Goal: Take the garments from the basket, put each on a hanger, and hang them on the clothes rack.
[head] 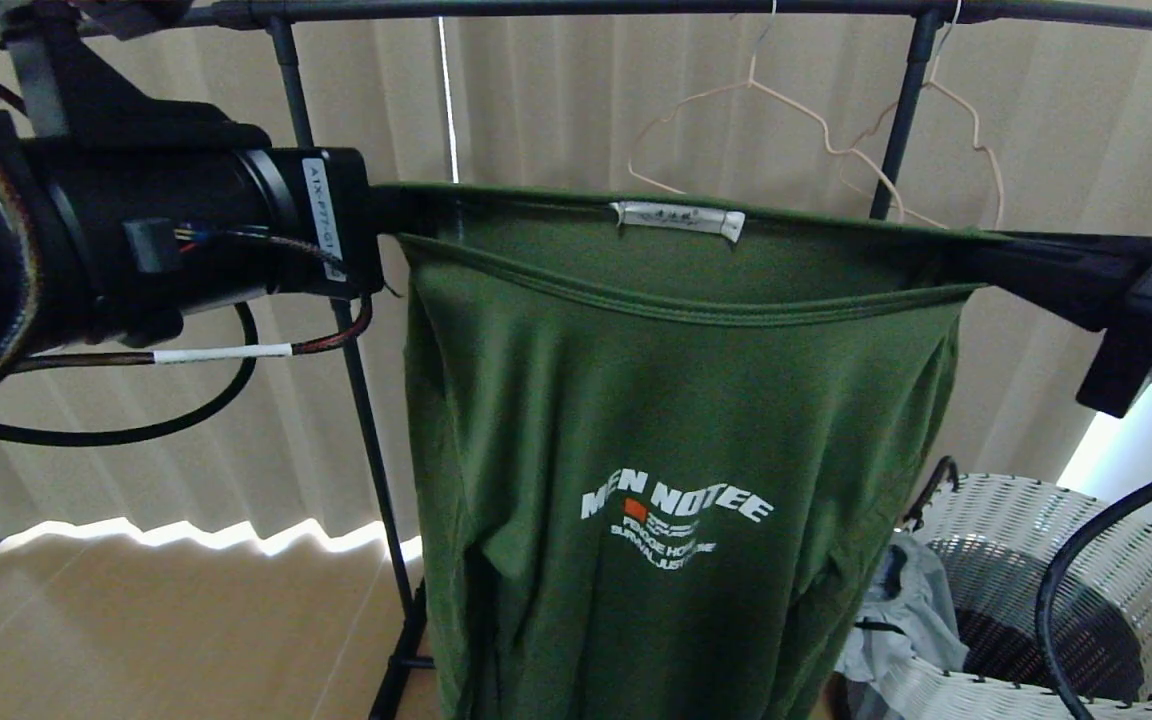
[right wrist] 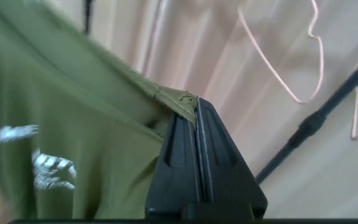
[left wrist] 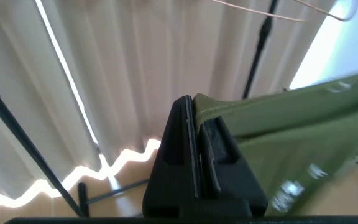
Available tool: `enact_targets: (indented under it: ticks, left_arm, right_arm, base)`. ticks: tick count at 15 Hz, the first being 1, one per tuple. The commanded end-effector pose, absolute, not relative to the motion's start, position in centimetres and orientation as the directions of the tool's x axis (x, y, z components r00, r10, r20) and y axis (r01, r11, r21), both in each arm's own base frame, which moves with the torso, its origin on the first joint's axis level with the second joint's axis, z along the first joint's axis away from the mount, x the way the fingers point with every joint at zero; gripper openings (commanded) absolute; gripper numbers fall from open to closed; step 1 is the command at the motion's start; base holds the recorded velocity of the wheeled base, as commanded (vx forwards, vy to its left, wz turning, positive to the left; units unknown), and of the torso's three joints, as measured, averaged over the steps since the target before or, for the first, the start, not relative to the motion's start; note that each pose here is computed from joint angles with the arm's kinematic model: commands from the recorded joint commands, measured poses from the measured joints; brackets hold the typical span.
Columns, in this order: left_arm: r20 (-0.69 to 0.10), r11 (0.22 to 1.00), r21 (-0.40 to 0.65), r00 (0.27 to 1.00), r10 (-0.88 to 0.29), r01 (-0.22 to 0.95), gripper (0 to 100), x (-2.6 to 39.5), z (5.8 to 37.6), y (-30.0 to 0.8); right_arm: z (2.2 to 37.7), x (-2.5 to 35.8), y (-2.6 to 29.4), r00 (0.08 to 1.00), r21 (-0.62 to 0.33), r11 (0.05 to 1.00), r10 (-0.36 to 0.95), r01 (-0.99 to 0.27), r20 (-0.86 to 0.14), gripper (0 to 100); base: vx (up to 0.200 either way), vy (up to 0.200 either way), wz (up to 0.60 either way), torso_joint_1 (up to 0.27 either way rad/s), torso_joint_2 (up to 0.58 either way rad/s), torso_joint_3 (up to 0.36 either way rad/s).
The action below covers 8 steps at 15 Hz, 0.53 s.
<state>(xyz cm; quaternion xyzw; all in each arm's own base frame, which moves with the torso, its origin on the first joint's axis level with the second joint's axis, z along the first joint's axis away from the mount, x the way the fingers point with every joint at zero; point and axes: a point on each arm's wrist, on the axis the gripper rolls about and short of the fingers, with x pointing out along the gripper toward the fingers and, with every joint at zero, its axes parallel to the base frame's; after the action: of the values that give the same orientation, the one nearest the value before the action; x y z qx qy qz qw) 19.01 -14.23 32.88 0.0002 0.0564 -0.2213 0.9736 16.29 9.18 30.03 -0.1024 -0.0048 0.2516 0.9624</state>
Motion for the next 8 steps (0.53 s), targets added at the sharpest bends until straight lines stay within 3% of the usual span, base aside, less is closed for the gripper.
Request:
enact_targets:
  ticks: [1, 3, 8]
  left_arm:
    - [-0.114, 0.905, -0.017, 0.898, -0.425, 0.426, 0, 19.9, 32.9, -14.7]
    - [-0.082, 0.902, -0.007, 0.899, -0.431, 0.432, 0, 19.5, 33.8, -14.6]
    - [-0.087, 0.896, 0.0, 0.892, -0.443, 0.445, 0, 18.2, 33.5, -14.0]
  right_arm:
    - [31.3, 15.2, 8.9, 0.866, -0.198, 0.851, 0.499, -0.487, 0.015, 0]
    - [31.6, 16.6, 9.7, 0.866, -0.196, 0.851, 0.499, -0.487, 0.015, 0]
    - [31.1, 17.3, 10.1, 0.866, -0.179, 0.852, 0.5, -0.493, -0.009, 0]
  base:
    - [0.0, 0.0, 0.0, 0.0, 0.0, 0.0]
    - [0.0, 0.0, 0.0, 0.0, 0.0, 0.0]
    - [0.0, 0.0, 0.0, 0.0, 0.0, 0.0]
